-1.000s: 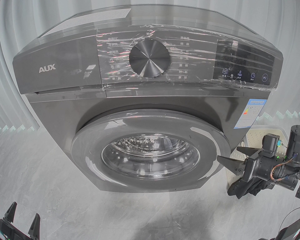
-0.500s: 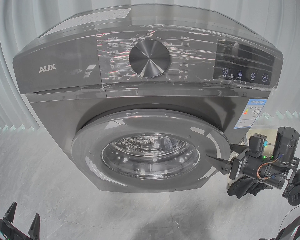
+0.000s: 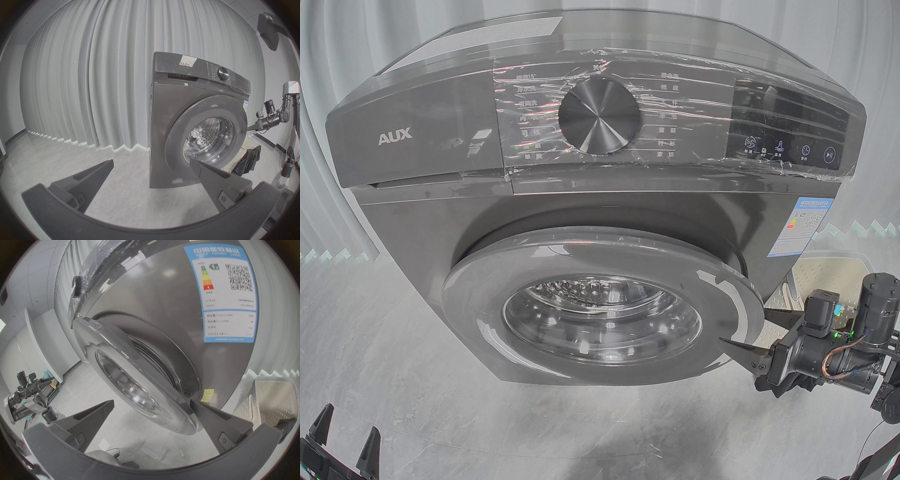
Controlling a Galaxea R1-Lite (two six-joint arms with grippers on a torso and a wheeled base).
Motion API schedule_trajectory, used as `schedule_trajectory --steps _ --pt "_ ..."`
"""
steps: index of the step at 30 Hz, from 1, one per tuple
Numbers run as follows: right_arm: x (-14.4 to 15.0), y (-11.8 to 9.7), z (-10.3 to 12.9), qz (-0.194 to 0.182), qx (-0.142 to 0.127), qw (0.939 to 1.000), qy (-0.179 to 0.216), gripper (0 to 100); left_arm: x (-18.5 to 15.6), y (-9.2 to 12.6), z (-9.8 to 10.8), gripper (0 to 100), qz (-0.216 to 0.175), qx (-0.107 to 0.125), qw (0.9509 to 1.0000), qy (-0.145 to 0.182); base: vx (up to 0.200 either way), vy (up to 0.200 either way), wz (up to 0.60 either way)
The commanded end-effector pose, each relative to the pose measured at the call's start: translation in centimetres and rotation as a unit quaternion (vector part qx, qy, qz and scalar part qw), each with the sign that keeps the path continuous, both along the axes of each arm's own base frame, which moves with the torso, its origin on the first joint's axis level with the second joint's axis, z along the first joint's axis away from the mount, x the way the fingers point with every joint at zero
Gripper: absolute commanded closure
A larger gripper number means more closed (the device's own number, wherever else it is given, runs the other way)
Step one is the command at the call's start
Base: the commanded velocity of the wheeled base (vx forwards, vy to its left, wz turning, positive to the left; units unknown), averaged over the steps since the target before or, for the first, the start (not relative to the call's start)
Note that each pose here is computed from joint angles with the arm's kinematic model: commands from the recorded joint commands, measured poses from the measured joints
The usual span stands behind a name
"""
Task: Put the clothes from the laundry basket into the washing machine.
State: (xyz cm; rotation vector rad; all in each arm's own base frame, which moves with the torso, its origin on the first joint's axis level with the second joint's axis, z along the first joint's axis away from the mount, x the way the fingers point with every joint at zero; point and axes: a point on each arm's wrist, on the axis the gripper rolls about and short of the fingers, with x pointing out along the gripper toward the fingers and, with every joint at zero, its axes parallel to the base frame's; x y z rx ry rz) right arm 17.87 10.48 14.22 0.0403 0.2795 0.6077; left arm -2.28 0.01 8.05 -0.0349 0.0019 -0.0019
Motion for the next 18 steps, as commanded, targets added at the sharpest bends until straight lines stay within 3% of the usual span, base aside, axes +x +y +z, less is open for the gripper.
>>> schedule_trajectory --steps 1,8,18 --pt "-0.7 -0.9 0.8 -0.007 0.000 0.9996 -0.027 0 0.0 0.0 -0.5 0 0.000 0.000 1.0000 0.001 0.000 0.000 0.00" --pt "1.9 -0.3 0.5 -0.015 -0.005 0.9997 -0.018 0 0.0 0.0 -0.5 0 0.001 0.000 1.0000 0.001 -0.171 0.000 0.00" --pt "3.0 0.8 0.4 0.002 -0.003 0.9999 -0.013 0 0.0 0.0 -0.5 0 0.001 0.000 1.0000 0.001 0.000 0.000 0.00"
